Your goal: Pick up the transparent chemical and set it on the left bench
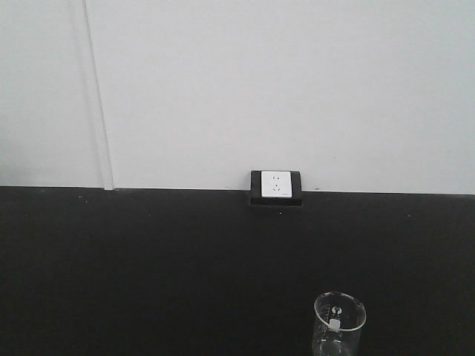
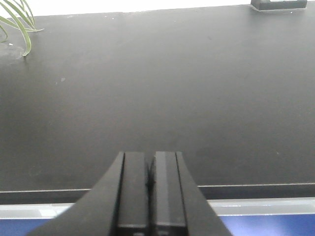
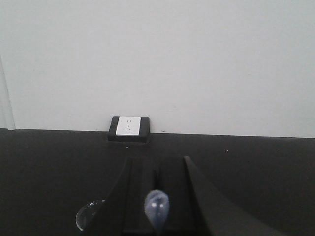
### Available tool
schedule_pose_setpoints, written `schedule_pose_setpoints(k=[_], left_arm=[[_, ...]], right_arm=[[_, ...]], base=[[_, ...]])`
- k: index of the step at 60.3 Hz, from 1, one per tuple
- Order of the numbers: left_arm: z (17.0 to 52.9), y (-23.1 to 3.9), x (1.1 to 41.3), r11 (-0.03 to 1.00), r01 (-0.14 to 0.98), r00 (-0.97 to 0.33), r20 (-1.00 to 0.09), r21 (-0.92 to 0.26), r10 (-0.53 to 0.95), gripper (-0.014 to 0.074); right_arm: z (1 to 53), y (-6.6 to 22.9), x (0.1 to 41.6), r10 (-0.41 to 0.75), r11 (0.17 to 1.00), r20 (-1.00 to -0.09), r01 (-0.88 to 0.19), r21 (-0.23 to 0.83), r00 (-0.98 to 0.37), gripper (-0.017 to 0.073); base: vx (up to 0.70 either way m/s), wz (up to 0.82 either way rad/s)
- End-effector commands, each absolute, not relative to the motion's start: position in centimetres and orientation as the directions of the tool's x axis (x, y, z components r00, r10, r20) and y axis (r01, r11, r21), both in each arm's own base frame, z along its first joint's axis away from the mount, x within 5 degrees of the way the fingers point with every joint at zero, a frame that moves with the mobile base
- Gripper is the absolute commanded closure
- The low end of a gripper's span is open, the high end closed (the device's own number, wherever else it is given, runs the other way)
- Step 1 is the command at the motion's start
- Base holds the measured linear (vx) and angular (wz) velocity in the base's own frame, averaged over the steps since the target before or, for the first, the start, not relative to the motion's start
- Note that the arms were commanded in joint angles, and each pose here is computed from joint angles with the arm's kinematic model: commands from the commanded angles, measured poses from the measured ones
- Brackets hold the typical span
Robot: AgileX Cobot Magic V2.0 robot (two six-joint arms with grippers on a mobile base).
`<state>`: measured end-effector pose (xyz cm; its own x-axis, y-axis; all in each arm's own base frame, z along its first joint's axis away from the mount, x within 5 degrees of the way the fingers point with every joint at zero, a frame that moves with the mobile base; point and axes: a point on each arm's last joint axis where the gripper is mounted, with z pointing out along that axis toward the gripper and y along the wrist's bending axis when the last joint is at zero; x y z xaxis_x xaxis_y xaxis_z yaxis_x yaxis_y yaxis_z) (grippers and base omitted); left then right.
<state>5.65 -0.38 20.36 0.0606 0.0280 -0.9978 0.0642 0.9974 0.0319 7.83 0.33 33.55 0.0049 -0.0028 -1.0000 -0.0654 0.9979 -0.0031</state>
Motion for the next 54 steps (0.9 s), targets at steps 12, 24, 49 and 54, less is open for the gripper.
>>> schedule_pose_setpoints(k=[12, 24, 49, 54], left_arm=[[20.63, -0.36, 5.5, 0.998, 0.063, 0.141, -0.99, 0.023, 0.014, 0.0597], [20.63, -0.36, 5.5, 0.998, 0.063, 0.141, -0.99, 0.023, 0.014, 0.0597], [20.63, -0.36, 5.5, 0.998, 0.063, 0.141, -0.99, 0.023, 0.014, 0.0597], [20.63, -0.36, 5.5, 0.998, 0.063, 0.141, -0.99, 0.023, 0.014, 0.0597]], right_arm=[[34.49, 0.37, 7.74, -0.023, 0.997, -0.999, -0.071, -0.026, 0.042, 0.0559], [34.49, 0.37, 7.74, -0.023, 0.997, -0.999, -0.071, -0.026, 0.042, 0.0559], [34.49, 0.37, 7.74, -0.024, 0.997, -0.999, -0.071, -0.027, 0.042, 0.0559], [34.49, 0.37, 7.74, -0.024, 0.997, -0.999, -0.071, -0.027, 0.042, 0.0559]], base=[[0.0, 0.0], [0.0, 0.0], [0.0, 0.0], [0.0, 0.0]])
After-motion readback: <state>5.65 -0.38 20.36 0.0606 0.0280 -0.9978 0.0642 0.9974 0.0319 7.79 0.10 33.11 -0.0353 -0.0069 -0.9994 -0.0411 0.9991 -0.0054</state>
